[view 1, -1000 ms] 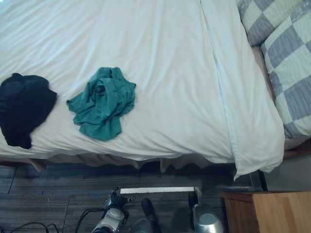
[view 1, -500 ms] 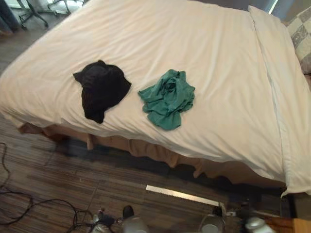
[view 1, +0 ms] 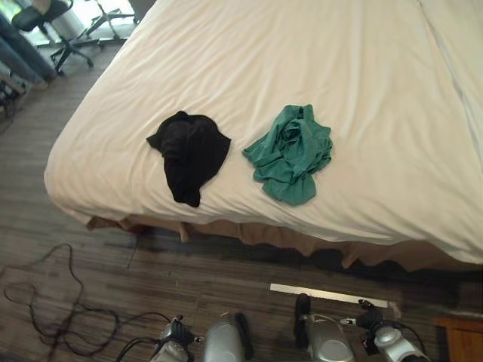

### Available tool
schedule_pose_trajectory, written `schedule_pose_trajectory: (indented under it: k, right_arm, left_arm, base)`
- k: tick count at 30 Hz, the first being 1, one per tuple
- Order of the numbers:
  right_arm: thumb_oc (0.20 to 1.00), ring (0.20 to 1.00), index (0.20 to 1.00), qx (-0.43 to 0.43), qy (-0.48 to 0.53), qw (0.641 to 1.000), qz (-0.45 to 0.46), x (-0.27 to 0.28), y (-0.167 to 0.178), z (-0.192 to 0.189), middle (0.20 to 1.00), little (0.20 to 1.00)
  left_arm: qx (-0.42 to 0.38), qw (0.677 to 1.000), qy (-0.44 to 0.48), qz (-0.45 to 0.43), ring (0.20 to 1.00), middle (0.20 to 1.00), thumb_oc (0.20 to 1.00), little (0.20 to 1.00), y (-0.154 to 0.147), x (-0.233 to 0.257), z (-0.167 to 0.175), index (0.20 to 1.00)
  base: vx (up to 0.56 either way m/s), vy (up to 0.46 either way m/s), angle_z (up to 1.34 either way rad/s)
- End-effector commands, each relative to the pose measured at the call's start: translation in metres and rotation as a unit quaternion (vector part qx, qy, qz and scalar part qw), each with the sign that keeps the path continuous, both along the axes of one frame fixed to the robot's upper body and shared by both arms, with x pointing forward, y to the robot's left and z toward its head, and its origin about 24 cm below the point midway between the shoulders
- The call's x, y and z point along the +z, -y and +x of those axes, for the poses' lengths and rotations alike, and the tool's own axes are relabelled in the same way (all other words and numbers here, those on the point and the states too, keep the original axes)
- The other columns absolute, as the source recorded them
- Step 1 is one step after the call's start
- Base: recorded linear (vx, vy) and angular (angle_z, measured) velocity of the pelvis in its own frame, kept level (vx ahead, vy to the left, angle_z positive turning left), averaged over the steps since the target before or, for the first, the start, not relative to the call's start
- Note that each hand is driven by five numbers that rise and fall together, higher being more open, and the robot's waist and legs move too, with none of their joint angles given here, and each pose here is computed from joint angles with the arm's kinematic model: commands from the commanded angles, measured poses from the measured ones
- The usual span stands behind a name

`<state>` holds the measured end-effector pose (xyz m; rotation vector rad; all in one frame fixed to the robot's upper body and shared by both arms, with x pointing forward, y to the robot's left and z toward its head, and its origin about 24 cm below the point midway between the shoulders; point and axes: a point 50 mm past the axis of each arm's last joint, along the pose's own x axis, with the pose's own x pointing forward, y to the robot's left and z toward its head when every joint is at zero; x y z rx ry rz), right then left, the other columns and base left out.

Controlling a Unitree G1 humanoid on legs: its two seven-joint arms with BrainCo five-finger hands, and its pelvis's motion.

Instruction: Tidy up the quilt and then pick up the clothes from the bed and put them into the laundry hamper.

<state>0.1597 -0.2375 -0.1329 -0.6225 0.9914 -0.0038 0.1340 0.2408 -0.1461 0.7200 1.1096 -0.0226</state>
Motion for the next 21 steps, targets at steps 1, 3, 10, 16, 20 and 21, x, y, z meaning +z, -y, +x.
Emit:
schedule_pose_trajectory:
  k: [1,3,10,16,20,21]
  right_arm:
    - [1.000,1.000,1.000,0.040,0.033,0.998,-0.019,0.011,-0.001,0.018,1.000,1.000]
    - [1.000,1.000,1.000,0.046,0.044,0.998,-0.023,0.014,-0.001,0.023,1.000,1.000]
    - [1.000,1.000,1.000,0.079,0.047,0.996,-0.007,0.013,-0.021,0.030,1.000,1.000]
    - [1.000,1.000,1.000,0.001,0.032,0.999,0.019,0.005,-0.018,0.018,1.000,1.000]
    - [1.000,1.000,1.000,-0.161,0.020,0.987,-0.019,0.003,0.037,-0.018,1.000,1.000]
    - [1.000,1.000,1.000,-0.183,0.032,0.982,-0.037,0.009,0.054,-0.021,1.000,1.000]
  left_arm:
    - [-0.033,0.997,0.075,0.002,1.000,1.000,1.000,1.000,0.005,0.018,0.043,1.000]
    - [-0.042,0.995,0.087,-0.002,1.000,1.000,1.000,1.000,0.012,0.020,0.050,1.000]
    - [-0.074,0.993,0.087,-0.002,1.000,1.000,1.000,1.000,0.016,0.022,0.057,1.000]
    - [0.002,0.998,0.054,0.032,1.000,1.000,1.000,1.000,-0.018,0.019,0.034,1.000]
    - [0.080,0.994,0.003,0.069,1.000,1.000,1.000,1.000,-0.053,0.014,-0.007,1.000]
    - [0.114,0.990,-0.009,0.086,1.000,1.000,1.000,1.000,-0.070,0.016,-0.020,1.000]
  base:
    - [0.17,0.455,-0.63]
    - [0.15,0.493,-0.87]
    - [0.17,0.474,-0.50]
    - [-0.02,0.297,-0.43]
    - [0.11,0.168,0.44]
    - [0.14,0.010,0.64]
